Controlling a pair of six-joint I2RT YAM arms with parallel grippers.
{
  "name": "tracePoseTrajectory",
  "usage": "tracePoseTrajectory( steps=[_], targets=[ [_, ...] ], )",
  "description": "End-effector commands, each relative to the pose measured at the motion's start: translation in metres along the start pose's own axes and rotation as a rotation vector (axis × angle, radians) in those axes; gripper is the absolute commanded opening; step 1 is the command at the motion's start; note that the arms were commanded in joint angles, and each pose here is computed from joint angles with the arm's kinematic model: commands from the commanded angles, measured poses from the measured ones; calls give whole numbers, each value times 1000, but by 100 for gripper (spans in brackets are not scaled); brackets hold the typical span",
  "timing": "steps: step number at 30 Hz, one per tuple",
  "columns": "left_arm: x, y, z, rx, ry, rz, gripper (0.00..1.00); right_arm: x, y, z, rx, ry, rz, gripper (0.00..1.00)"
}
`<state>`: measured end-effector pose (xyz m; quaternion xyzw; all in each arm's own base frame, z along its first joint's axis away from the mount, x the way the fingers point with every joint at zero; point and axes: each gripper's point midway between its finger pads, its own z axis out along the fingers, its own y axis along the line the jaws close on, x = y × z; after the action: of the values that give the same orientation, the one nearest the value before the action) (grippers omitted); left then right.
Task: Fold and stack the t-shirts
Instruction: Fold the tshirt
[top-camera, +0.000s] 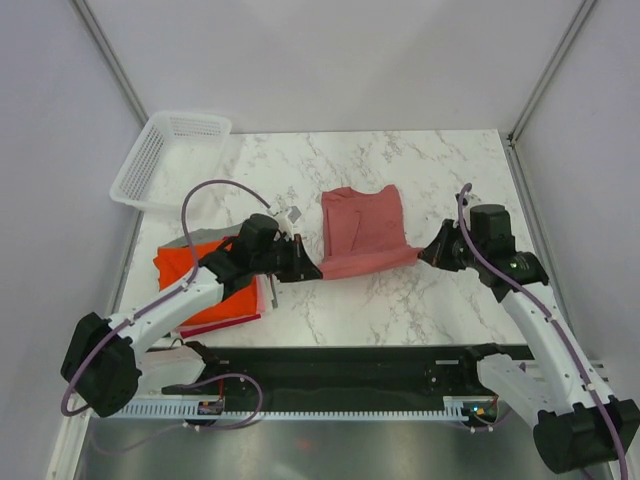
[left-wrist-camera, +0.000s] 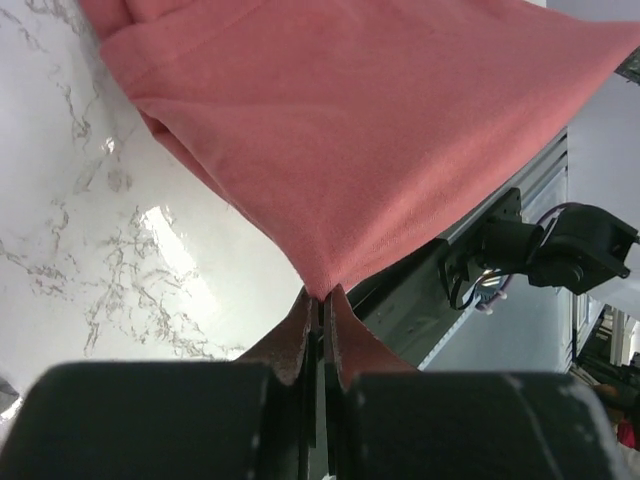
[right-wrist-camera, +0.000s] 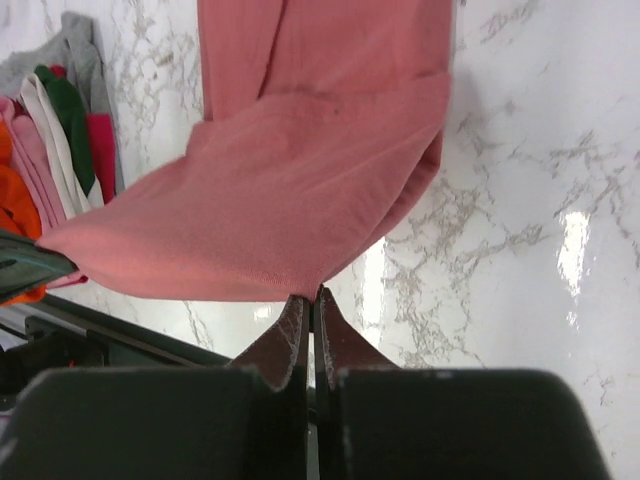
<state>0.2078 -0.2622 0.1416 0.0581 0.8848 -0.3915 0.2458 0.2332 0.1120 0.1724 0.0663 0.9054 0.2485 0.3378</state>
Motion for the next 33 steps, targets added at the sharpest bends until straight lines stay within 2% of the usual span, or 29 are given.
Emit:
tracePoseTrajectory(
  steps=[1, 5, 7, 11, 19, 23, 24, 26, 27, 28, 29, 30, 31, 32, 33],
  targets=[
    [-16, -7, -4, -14, 5, -29, 2, -40, -10, -2, 118, -90, -30, 0],
    [-40, 1, 16, -61, 33, -26, 2, -73, -7, 14, 146, -117, -34, 0],
    [-65, -1, 21, -68, 6, -11, 2, -78, -11, 32, 161, -86, -28, 0],
    [-104, 7, 35, -94, -33, -17, 2, -111, -11, 54, 192, -114, -26, 0],
    [-158, 49, 71, -145, -41, -91, 2, -151, -17, 115, 207, -81, -12, 0],
    [-195, 52, 91, -107, -60, -104, 2, -177, -20, 144, 199, -91, 8, 0],
    [-202, 56, 93, -95, -60, -126, 2, -174, -29, 160, 212, -63, 23, 0],
    [-207, 74, 111, -100, -38, -163, 2, -195, -27, 173, 187, -91, 34, 0],
    [-225, 67, 113, -67, -61, -152, 2, -190, -38, 193, 202, -56, 52, 0],
    [-230, 72, 120, -64, -58, -156, 8, -204, -35, 199, 184, -76, 54, 2],
    [-240, 76, 133, -53, -60, -155, 25, -209, -36, 208, 165, -81, 62, 14],
    [-245, 84, 138, -67, -67, -168, 34, -203, -45, 228, 171, -57, 74, 42],
    [-248, 91, 141, -84, -74, -183, 47, -208, -47, 236, 163, -67, 73, 70],
    [-255, 94, 141, -90, -87, -191, 91, -217, -45, 242, 147, -90, 67, 98],
    [-255, 100, 145, -97, -85, -192, 99, -211, -50, 252, 139, -66, 68, 98]
  ],
)
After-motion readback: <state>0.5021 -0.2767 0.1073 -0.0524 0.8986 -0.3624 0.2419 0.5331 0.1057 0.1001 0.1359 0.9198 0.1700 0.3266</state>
